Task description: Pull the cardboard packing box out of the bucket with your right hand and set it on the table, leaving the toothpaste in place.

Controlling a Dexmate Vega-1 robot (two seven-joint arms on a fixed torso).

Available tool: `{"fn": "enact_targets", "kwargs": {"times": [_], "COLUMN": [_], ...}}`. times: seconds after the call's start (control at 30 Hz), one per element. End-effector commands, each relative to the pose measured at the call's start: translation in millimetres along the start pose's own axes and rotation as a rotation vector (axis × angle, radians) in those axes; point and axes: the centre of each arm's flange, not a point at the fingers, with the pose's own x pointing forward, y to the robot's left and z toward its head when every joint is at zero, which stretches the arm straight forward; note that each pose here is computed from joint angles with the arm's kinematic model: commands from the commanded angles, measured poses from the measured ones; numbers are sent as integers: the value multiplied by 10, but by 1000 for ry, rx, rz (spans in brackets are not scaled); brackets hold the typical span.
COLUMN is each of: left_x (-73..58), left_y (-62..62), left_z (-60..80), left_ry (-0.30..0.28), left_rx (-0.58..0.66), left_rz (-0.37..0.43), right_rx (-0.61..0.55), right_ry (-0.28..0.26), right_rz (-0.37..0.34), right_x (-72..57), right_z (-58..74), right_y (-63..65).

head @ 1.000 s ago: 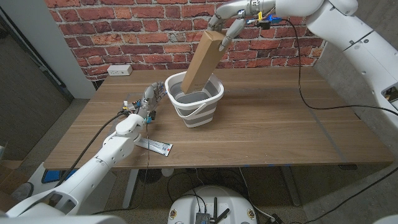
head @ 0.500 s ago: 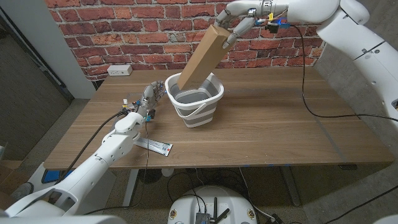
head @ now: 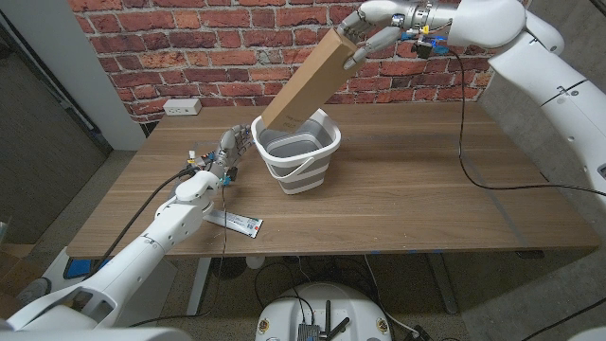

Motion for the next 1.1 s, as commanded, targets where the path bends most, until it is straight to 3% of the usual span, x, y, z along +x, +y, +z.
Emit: {"fn": "enact_targets", "kwargs": {"times": [0.03, 0.3, 0.73, 1.1], "left_x": [-15, -35, -56, -65], "left_y": [-45, -47, -48, -48], "left_z": [-39, -17, 21, 30], "left_ry": [15, 11, 4, 2], "left_rx": [-7, -1, 2, 1], "left_rz": [-1, 3, 8, 8], "right_rx": [157, 233, 394, 481], "right_ry": [-23, -26, -34, -45], "right_rz": [-88, -134, -228, -266], "right_x": [-175, -264, -440, -506], "right_z": [-267, -427, -720, -845], "right_y": [56, 123, 342, 484]}}
